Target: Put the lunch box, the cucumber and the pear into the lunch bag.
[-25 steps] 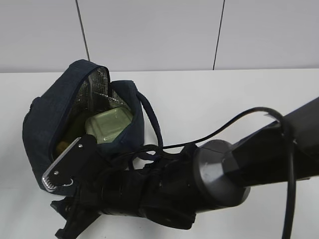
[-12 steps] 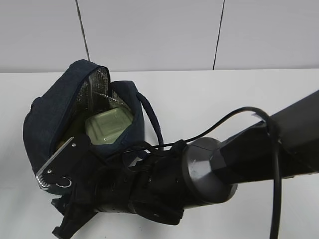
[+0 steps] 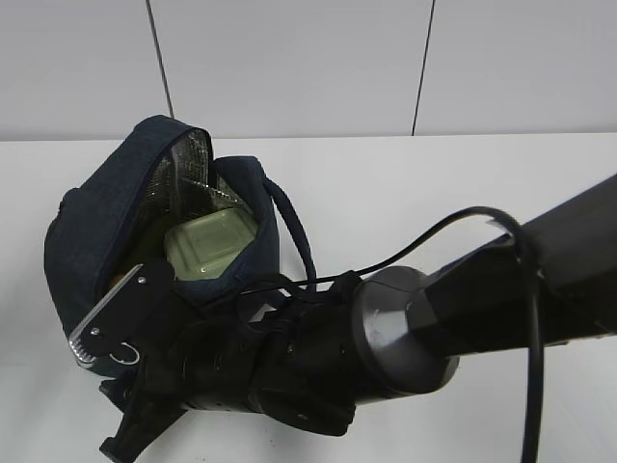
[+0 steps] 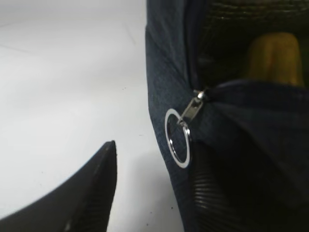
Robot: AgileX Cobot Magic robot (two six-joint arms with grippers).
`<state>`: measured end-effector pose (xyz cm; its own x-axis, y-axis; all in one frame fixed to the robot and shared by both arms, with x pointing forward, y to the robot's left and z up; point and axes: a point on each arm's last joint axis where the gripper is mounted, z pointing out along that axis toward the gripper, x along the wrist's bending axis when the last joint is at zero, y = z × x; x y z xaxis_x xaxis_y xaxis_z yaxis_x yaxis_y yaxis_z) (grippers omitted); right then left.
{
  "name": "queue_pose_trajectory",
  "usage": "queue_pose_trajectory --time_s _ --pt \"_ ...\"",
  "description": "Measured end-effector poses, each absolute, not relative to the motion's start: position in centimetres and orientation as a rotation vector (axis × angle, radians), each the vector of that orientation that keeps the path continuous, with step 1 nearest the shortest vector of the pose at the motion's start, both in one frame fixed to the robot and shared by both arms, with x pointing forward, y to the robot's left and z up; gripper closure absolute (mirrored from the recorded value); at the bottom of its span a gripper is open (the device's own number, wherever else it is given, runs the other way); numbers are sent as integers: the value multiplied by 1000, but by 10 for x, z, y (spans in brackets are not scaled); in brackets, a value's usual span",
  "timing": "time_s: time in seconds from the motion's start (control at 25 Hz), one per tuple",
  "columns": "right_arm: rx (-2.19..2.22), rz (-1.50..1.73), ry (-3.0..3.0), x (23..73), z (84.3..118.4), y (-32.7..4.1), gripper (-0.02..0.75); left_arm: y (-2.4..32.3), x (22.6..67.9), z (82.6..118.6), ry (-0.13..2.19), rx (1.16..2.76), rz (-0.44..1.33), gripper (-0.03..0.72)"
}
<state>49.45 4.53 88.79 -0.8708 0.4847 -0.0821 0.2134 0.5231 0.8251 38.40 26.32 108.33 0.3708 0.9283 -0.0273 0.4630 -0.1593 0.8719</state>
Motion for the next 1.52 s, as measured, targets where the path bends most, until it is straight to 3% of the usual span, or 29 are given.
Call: queue_pose_trajectory --time_s 0.28,0.6,1.0,1.12,1.24,1.52 --pt "581 1280 2461 495 888 46 368 263 384 1083 1224 1777 684 303" --pt "578 1291 2453 496 890 47 485 263 384 1083 1224 1777 684 304" --pt "579 1289 2451 502 885 55 500 263 384 1083 1224 1777 684 306" --pt "579 1271 2459 502 885 55 574 263 384 1083 1224 1777 684 306" --pt "569 1245 2471 502 884 54 715 263 384 1083 1224 1777 684 306" --pt "549 1149 2510 501 888 49 738 263 384 1083 1223 1779 687 313"
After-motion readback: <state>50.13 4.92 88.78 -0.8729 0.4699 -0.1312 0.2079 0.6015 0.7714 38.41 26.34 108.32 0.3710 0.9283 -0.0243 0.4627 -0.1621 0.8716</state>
